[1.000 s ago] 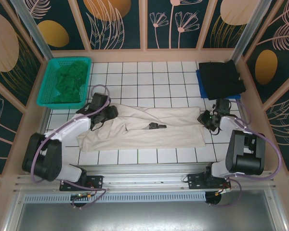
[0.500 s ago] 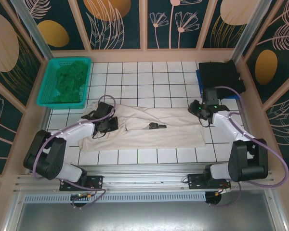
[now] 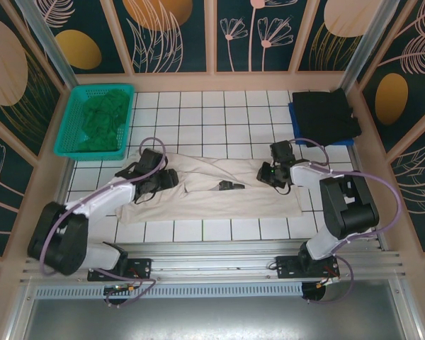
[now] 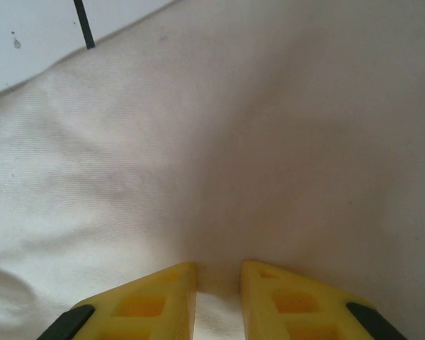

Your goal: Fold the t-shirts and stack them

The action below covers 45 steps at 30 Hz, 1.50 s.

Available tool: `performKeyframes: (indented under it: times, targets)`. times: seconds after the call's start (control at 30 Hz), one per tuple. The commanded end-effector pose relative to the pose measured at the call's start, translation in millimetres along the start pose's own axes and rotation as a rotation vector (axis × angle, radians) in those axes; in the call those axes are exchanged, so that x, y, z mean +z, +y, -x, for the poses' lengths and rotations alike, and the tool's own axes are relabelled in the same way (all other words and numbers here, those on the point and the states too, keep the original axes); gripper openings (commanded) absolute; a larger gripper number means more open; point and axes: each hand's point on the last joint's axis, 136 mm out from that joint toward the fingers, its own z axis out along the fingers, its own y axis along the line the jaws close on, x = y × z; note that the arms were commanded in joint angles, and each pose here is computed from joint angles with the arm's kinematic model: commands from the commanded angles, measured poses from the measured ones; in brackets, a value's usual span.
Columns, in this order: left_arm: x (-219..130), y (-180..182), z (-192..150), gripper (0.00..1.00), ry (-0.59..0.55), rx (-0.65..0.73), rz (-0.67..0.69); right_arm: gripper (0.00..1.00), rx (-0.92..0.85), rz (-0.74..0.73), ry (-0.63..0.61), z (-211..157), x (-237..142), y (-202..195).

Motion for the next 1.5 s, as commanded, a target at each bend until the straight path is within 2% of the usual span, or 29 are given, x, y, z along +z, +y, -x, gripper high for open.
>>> performKeyframes:
  times: [0.0,0.07,0.2,0.3,0.4,0.47,0.53,0.6,0.67,0.73,0.97,1.03,1.07,1.1,1.17,1.23,1.33,1.47]
  targets:
    - [13,-26,32,0.58,-0.047,0.039,-0.028,0.24,-0.018,-0.019,0.008,-14,1,-4]
    - [23,-38,41,0.59,-0.021,0.072,-0.041,0.24,-0.031,-0.047,0.01,-20,1,-9]
    - [35,-37,30,0.6,0.038,0.12,-0.041,0.25,-0.044,-0.064,-0.005,-23,0,-14]
    - [37,-31,7,0.53,0.095,0.143,-0.061,0.25,-0.051,-0.105,-0.011,-20,0,-22]
    - [36,-20,-19,0.45,0.154,0.161,-0.059,0.25,-0.051,-0.119,-0.012,-18,-1,-24]
    - [34,-11,-30,0.33,0.175,0.163,-0.043,0.26,-0.048,-0.121,-0.018,-17,-3,-25]
    - [30,-6,-37,0.25,0.184,0.16,-0.041,0.26,-0.046,-0.122,-0.022,-14,-4,-26]
    - [24,-6,-37,0.12,0.178,0.153,-0.044,0.26,-0.043,-0.129,-0.028,-12,-5,-27]
    - [16,-10,-31,0.03,0.152,0.145,-0.058,0.26,-0.04,-0.137,-0.035,-8,-7,-30]
    - [8,-16,-24,0.0,0.131,0.141,-0.069,0.26,-0.035,-0.149,-0.04,-6,-8,-35]
    - [-24,-40,-8,0.0,0.071,0.133,-0.142,0.26,0.014,-0.173,-0.058,-1,-13,-57]
    - [-29,-43,-10,0.11,0.071,0.127,-0.155,0.26,0.019,-0.172,-0.06,0,-13,-59]
    - [-31,-44,-11,0.22,0.073,0.124,-0.167,0.26,0.019,-0.174,-0.059,0,-13,-60]
    - [-32,-43,-13,0.28,0.073,0.121,-0.171,0.26,0.018,-0.178,-0.059,0,-12,-61]
    - [-34,-40,-14,0.34,0.06,0.113,-0.173,0.26,0.023,-0.188,-0.054,-1,-13,-66]
    - [-35,-30,-13,0.36,0.035,0.095,-0.13,0.26,0.034,-0.196,-0.054,-2,-14,-70]
    - [-32,-5,-8,0.48,-0.01,0.055,-0.01,0.26,0.038,-0.181,-0.061,-3,-16,-71]
    - [-14,30,-15,0.48,0.026,0.033,0.148,0.26,0.032,-0.165,-0.063,-3,-18,-68]
